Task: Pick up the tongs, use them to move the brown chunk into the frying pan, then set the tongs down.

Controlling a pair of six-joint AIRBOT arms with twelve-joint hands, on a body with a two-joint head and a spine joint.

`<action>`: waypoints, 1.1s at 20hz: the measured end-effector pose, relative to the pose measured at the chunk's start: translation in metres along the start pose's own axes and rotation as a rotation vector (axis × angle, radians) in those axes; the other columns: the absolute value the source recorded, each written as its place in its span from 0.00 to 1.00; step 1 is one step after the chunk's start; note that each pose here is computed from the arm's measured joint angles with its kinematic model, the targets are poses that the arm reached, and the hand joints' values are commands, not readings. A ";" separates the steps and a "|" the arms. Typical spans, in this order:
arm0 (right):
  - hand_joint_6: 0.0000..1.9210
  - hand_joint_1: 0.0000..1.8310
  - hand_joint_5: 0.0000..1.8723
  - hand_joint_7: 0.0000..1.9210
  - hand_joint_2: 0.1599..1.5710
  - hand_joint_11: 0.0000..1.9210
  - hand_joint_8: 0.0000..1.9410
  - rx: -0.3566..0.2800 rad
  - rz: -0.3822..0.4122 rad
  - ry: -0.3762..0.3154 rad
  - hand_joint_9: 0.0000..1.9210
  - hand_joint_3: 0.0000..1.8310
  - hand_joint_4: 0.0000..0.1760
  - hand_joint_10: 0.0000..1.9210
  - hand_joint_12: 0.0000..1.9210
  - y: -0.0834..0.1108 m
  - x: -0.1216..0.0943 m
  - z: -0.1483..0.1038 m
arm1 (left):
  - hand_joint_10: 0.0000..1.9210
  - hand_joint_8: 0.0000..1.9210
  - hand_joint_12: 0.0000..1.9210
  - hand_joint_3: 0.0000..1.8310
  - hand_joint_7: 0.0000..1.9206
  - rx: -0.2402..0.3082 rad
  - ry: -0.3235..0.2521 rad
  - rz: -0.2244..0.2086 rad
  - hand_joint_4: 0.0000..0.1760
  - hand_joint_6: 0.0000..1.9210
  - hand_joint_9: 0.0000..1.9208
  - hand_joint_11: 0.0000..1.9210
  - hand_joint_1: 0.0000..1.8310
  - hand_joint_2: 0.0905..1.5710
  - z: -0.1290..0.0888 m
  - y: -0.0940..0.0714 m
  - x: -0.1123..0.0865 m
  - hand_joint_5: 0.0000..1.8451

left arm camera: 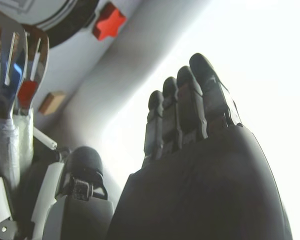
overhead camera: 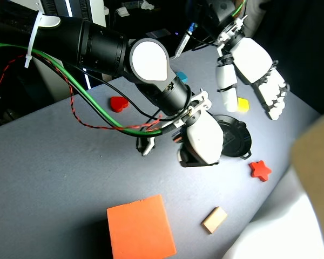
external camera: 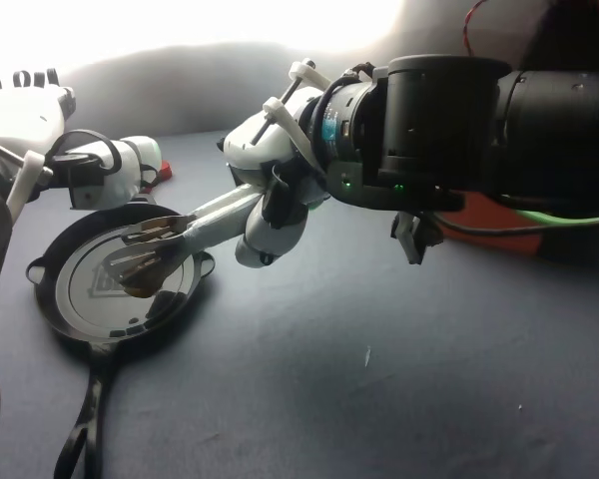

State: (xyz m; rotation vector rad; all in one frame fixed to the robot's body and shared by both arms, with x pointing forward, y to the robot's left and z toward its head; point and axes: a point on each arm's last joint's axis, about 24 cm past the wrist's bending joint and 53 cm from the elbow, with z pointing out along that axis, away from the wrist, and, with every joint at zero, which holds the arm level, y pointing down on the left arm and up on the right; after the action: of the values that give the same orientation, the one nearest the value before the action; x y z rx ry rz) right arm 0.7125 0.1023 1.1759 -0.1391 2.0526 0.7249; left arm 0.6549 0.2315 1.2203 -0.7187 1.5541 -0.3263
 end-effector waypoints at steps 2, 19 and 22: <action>1.00 0.44 0.70 0.81 0.91 0.91 1.00 -0.010 -0.001 0.001 0.88 0.00 1.00 1.00 1.00 0.004 0.001 0.003 | 0.00 0.00 0.36 0.00 0.11 -0.006 0.006 -0.004 0.00 0.00 0.10 0.00 0.00 0.81 0.000 0.001 0.002 0.10; 0.48 0.28 0.39 0.47 0.90 0.38 0.49 -0.021 -0.030 -0.016 0.44 0.00 0.00 0.68 0.86 0.002 0.007 0.011 | 0.00 0.00 0.38 0.00 0.12 0.015 -0.009 -0.007 0.00 0.00 0.11 0.00 0.00 0.81 0.002 -0.006 -0.002 0.10; 0.48 0.28 0.38 0.45 0.90 0.37 0.52 -0.020 -0.029 -0.020 0.42 0.00 0.00 0.70 0.86 -0.003 0.004 0.004 | 0.00 0.00 0.38 0.00 0.11 0.016 -0.008 -0.008 0.00 0.00 0.11 0.00 0.00 0.81 0.001 -0.006 -0.002 0.10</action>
State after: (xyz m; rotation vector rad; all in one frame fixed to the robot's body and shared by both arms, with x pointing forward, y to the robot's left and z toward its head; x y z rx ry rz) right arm 0.7146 0.1030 1.1699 -0.1720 2.0211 0.7260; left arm 0.6575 0.2280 1.2251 -0.7133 1.5395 -0.3414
